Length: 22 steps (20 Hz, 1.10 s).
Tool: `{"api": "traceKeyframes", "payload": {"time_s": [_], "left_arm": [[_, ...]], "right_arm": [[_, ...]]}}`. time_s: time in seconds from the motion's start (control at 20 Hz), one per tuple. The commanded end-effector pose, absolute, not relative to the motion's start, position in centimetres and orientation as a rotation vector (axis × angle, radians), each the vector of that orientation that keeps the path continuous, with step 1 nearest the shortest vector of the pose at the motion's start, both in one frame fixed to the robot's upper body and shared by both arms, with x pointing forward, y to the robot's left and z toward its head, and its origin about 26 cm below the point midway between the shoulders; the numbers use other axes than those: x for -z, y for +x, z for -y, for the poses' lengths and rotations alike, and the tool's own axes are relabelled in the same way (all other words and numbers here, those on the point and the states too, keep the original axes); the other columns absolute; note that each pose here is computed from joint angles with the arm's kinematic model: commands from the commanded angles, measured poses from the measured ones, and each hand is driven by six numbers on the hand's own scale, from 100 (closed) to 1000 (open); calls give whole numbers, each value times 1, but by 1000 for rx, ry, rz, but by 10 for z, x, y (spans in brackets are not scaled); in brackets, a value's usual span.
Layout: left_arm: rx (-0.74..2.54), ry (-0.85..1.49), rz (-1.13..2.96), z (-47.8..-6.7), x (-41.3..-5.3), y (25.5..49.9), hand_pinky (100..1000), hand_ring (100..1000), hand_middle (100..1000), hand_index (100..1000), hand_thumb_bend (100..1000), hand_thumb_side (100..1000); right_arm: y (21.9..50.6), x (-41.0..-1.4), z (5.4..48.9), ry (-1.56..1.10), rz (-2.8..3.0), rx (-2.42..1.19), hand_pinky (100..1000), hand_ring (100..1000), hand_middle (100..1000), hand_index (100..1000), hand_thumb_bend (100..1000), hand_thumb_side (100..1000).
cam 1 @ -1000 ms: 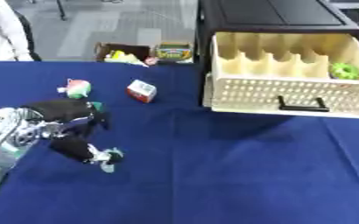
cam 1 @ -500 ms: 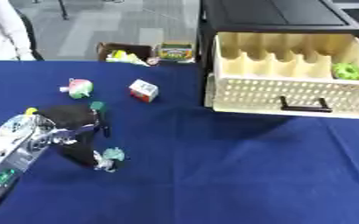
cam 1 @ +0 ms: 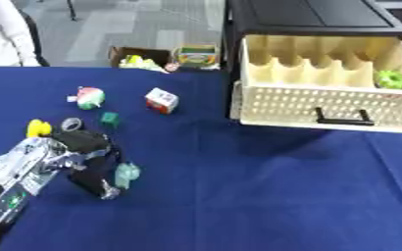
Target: Pick up objects from table and place into drawer.
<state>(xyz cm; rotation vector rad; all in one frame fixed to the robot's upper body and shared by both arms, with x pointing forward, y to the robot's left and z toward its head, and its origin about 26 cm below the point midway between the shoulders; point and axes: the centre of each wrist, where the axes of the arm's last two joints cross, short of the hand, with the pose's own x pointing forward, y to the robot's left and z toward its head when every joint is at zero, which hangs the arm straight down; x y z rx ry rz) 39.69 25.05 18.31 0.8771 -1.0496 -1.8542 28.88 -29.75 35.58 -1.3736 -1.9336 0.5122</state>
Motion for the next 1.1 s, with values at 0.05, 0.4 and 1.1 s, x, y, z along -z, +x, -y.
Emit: {"api": "traceKeyframes", "payload": {"time_s": [0.05, 0.4, 1.1], "left_arm": [[1835, 903, 1067, -253, -194, 399, 238, 420, 442, 807, 429, 626], [1797, 885, 1090, -253, -192, 402, 224, 407, 441, 820, 459, 676], [1765, 880, 1103, -251, -192, 404, 187, 369, 412, 786, 400, 672]], "right_arm": [[284, -363, 300, -1399, 1955, -491, 205, 280, 126, 748, 454, 1000], [285, -362, 297, -1388, 1959, -483, 210, 280, 127, 748, 448, 1000], [286, -360, 294, -1388, 1948, -475, 214, 278, 129, 744, 444, 999]]}}
